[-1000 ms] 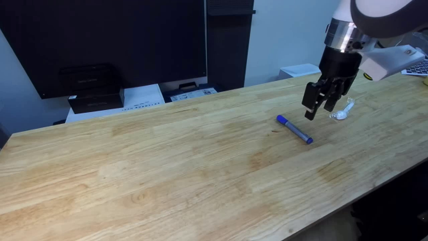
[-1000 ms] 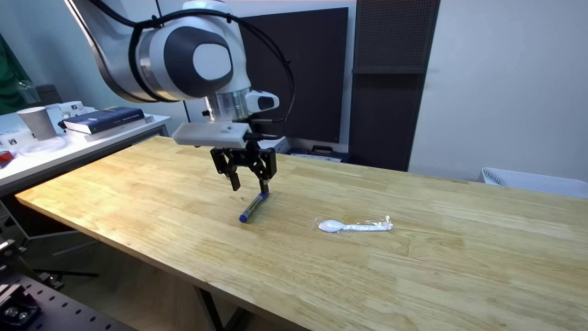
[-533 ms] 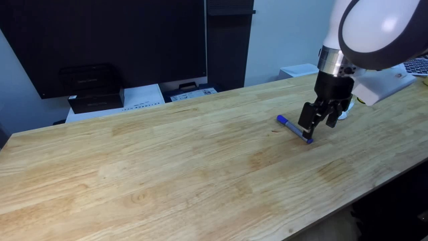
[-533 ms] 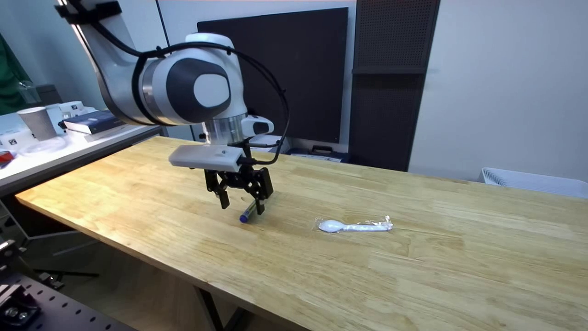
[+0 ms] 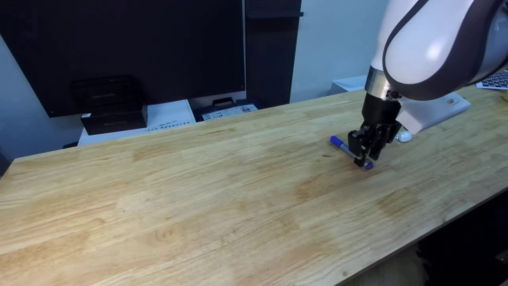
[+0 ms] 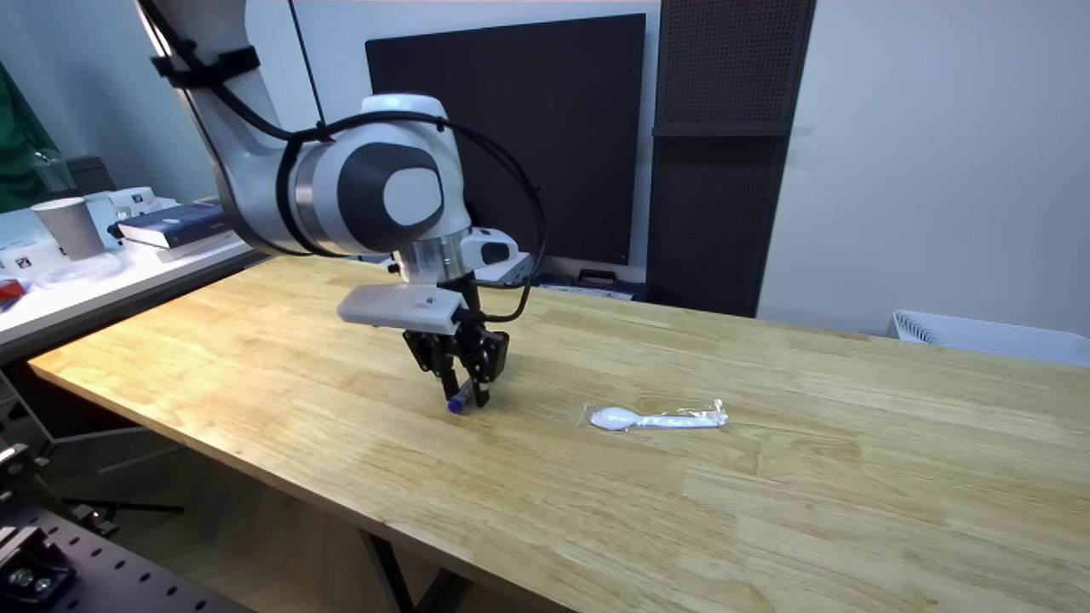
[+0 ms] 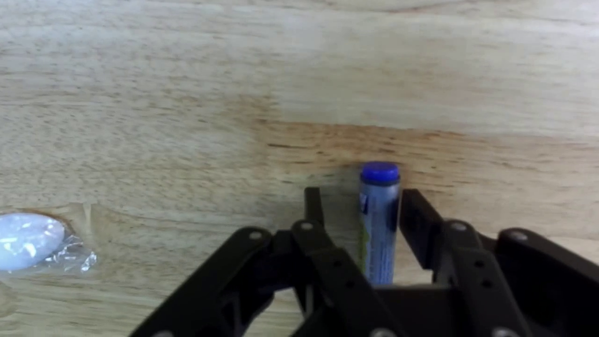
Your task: Move the marker away from you
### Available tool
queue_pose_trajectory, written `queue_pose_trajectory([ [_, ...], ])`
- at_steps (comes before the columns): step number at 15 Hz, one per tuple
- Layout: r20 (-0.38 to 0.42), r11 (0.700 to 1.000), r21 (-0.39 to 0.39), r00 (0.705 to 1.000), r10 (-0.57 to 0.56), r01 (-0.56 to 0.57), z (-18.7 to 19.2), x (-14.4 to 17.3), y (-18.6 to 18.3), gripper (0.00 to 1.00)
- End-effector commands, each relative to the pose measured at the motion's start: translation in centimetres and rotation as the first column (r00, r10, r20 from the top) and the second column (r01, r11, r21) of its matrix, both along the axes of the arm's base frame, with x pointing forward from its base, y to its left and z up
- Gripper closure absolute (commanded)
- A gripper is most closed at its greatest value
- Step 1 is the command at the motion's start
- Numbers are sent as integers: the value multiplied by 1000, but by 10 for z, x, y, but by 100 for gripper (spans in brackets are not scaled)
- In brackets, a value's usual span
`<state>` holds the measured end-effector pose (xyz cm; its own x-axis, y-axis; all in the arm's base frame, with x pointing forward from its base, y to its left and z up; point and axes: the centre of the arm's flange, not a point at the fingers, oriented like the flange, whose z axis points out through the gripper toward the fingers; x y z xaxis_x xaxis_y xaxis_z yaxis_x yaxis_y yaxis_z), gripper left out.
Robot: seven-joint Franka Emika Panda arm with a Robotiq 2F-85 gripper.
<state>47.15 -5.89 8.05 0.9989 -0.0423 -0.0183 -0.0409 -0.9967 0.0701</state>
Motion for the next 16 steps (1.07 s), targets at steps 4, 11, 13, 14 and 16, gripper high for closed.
queue_pose_trajectory([
  [4,50,999,-14,998,-36,36,1,23,6,99],
  [11,119,1000,7,993,20,-21,39,64,12,95],
  [13,101,999,25,994,34,-37,36,78,10,95],
  [14,80,999,37,996,29,-32,30,85,6,95],
  [16,40,998,63,999,21,-23,21,89,0,95],
])
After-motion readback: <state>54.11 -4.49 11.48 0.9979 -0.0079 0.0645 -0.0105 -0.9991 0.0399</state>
